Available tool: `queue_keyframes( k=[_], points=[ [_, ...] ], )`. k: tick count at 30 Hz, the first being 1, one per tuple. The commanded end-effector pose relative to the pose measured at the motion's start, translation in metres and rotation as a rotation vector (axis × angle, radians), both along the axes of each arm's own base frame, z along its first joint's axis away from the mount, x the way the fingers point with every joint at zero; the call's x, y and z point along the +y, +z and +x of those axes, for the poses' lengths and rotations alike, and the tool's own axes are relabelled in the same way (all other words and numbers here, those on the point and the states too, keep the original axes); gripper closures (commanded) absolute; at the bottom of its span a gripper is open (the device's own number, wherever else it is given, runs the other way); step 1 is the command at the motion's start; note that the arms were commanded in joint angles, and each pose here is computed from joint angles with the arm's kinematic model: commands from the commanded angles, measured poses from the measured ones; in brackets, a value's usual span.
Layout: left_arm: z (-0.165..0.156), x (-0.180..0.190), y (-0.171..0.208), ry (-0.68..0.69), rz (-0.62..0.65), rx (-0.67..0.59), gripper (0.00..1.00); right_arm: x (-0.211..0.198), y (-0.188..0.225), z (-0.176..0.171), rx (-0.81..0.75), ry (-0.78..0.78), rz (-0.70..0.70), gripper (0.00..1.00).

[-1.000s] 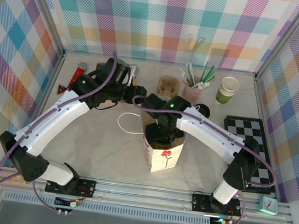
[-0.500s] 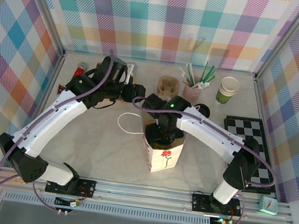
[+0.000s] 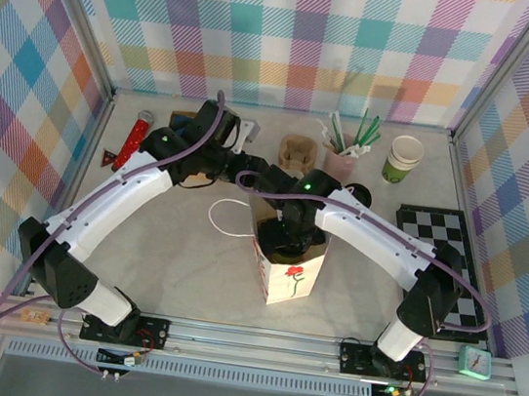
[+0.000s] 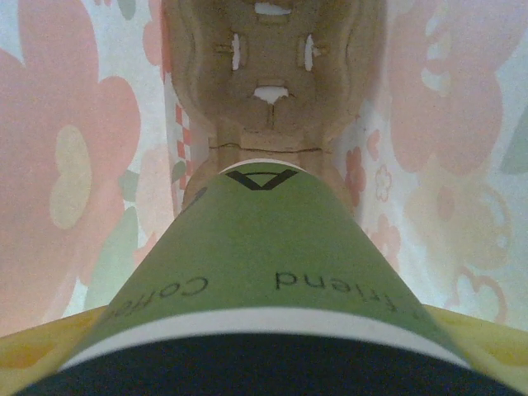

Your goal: Pack the takeout coffee

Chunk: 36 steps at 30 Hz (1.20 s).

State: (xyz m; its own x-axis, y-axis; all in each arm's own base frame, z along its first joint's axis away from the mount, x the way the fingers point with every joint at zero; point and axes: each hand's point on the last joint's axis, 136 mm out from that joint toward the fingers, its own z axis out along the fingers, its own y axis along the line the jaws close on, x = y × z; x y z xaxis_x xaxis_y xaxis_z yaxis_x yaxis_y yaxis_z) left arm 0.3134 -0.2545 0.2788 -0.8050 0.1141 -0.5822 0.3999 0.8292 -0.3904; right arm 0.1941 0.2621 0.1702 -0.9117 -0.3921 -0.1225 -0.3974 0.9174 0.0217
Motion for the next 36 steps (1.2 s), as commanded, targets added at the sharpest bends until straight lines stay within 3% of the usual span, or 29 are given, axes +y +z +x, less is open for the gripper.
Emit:
queue_keyframes(
  k=[1,10,17,21,36],
  points=[
    [0.000,-0.008,0.006,-0.048,-0.018,-0.014,0.39,-0.004,0.005,-0.005,0.003,0.013,0.014,0.67],
    [-0.002,-0.012,-0.016,-0.062,0.045,0.034,0.50,-0.007,0.003,-0.003,0.000,0.006,0.014,0.67],
    [0.003,-0.008,-0.022,-0.033,0.082,0.038,0.69,-0.007,-0.002,-0.006,0.022,-0.010,0.016,0.67],
    [0.004,-0.007,-0.023,-0.016,0.089,0.036,0.73,-0.009,-0.005,-0.007,0.028,-0.013,0.005,0.67],
    [0.000,-0.005,-0.004,0.012,0.062,-0.004,0.76,-0.009,-0.012,-0.008,0.040,-0.020,-0.004,0.68]
  ],
)
